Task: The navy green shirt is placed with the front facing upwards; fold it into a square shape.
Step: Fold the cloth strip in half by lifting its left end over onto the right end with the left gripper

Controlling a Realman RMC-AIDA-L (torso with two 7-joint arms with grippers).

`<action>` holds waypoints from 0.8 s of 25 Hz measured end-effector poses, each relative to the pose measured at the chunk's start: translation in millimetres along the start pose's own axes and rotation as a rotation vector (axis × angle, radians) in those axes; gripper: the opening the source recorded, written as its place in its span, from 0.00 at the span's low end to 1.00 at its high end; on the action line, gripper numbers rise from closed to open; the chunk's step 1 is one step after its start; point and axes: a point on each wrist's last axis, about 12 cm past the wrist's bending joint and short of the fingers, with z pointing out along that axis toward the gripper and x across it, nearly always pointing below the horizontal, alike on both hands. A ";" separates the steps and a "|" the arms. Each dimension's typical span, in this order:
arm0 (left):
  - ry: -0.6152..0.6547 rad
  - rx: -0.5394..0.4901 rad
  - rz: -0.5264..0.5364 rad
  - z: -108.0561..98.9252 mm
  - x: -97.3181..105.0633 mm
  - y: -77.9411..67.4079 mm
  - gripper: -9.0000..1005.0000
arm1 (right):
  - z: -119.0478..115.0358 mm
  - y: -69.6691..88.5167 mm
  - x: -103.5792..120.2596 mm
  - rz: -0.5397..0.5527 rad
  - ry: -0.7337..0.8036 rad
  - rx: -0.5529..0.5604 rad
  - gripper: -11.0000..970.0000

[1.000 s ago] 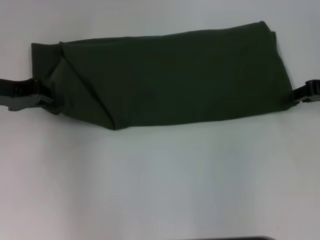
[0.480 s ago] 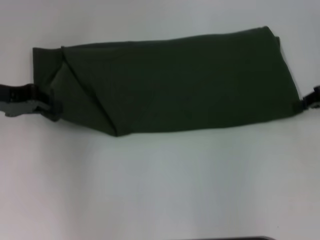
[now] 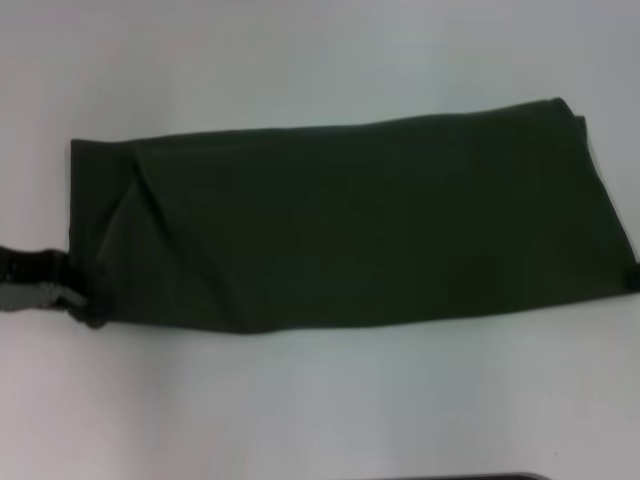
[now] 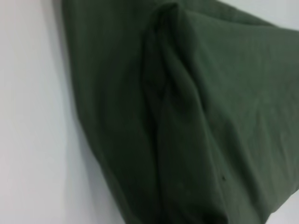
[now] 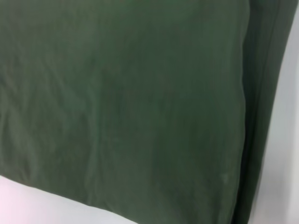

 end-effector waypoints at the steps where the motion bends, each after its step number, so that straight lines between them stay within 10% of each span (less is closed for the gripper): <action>1: 0.013 -0.004 -0.006 0.6 2.8 1.2 0.03 | 0.2 -0.2 1.5 0.002 0.009 0.002 0.02; 20: 0.115 -0.028 -0.044 5.9 31.3 14.3 0.03 | 4.8 -3.7 11.9 0.010 0.075 0.021 0.02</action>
